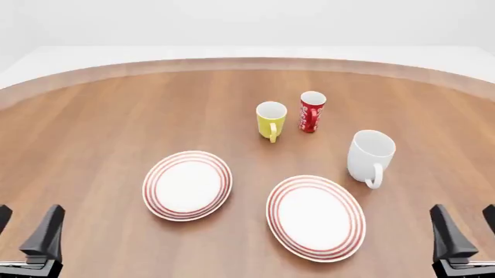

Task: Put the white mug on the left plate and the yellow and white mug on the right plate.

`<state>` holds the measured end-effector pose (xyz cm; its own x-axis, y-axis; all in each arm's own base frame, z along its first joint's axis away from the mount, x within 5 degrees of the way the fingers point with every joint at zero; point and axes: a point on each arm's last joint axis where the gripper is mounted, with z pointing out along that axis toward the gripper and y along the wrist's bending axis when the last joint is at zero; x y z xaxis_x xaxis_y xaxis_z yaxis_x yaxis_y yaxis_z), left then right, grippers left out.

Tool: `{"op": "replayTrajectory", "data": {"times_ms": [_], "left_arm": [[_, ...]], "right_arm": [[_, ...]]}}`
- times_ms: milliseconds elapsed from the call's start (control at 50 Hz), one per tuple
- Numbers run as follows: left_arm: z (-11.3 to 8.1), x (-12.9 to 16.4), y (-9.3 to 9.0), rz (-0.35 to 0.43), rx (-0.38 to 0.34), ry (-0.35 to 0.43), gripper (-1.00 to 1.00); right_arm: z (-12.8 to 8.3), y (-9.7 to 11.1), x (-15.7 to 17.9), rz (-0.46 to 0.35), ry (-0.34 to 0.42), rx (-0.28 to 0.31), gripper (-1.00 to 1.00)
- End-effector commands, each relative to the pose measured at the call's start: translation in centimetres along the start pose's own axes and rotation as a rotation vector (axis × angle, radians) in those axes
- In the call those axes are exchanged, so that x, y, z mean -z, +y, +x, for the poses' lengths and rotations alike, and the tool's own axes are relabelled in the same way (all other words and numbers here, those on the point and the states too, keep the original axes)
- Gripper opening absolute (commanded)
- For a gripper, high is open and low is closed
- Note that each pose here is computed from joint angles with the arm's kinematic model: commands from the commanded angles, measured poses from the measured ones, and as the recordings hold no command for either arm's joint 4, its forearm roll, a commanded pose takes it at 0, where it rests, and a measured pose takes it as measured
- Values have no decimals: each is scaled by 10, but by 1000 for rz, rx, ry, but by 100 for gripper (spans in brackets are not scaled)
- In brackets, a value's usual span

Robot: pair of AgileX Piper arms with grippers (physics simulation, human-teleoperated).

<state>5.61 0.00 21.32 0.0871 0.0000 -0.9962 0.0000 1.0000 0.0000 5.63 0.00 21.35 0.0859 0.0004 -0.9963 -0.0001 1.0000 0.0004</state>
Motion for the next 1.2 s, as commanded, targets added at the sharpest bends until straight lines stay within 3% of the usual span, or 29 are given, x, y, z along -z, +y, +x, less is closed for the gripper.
{"op": "replayTrajectory", "data": {"times_ms": [20,540,1200], "left_arm": [[0,0,0,0,0,0,100],[0,0,0,0,0,0,100],[0,0,0,0,0,0,100]], "right_arm": [[-1,0,0,2,3,-3,100],[-3,0,-9,-5,16,3,100],[-1,5,-58,-41,53,3,100]]}}
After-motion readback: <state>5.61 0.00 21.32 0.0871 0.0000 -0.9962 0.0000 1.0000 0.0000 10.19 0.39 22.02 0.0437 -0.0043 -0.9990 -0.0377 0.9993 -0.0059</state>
